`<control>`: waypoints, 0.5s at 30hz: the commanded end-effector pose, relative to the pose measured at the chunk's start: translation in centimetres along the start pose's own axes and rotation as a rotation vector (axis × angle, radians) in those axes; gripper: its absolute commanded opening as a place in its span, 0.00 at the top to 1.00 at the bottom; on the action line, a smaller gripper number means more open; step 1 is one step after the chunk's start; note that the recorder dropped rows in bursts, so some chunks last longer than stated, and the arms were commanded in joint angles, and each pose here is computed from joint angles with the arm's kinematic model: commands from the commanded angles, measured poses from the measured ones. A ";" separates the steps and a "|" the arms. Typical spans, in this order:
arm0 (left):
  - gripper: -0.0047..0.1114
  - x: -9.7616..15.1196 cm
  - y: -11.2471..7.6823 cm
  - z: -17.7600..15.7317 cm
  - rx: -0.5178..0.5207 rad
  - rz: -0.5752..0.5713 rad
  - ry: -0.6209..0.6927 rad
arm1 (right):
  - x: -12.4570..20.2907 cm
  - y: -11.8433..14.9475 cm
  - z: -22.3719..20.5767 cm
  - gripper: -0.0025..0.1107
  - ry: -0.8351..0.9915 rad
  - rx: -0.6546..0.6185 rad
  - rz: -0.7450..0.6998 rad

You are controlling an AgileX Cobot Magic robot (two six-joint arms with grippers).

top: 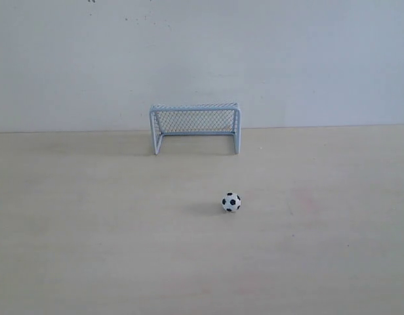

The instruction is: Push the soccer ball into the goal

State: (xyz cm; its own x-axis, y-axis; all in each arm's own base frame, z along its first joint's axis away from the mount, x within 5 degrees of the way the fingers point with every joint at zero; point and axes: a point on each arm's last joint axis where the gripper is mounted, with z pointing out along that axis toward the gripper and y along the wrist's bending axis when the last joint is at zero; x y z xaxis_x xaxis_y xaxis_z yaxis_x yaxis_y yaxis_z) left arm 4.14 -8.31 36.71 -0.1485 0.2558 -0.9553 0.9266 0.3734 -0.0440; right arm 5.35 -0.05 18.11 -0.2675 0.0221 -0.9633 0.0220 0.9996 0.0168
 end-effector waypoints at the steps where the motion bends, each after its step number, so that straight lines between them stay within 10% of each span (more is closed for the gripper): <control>1: 0.92 -2.4 -1.3 -1.8 -0.065 0.032 -0.062 | -0.1 0.0 0.0 0.98 -0.010 -0.002 -0.004; 15: 0.92 -0.5 -4.4 -8.1 -0.611 -0.144 -0.183 | -0.1 0.0 0.0 0.98 -0.010 -0.002 -0.004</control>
State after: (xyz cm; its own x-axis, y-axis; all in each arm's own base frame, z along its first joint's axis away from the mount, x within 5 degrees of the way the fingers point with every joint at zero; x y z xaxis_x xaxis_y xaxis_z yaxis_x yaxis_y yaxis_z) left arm -1.68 -3.59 39.87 -0.1449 0.0741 -0.9867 0.5897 0.8072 -0.0260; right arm 5.35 -0.05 18.11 -0.2675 0.0221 -0.9633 0.0220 0.9996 0.0168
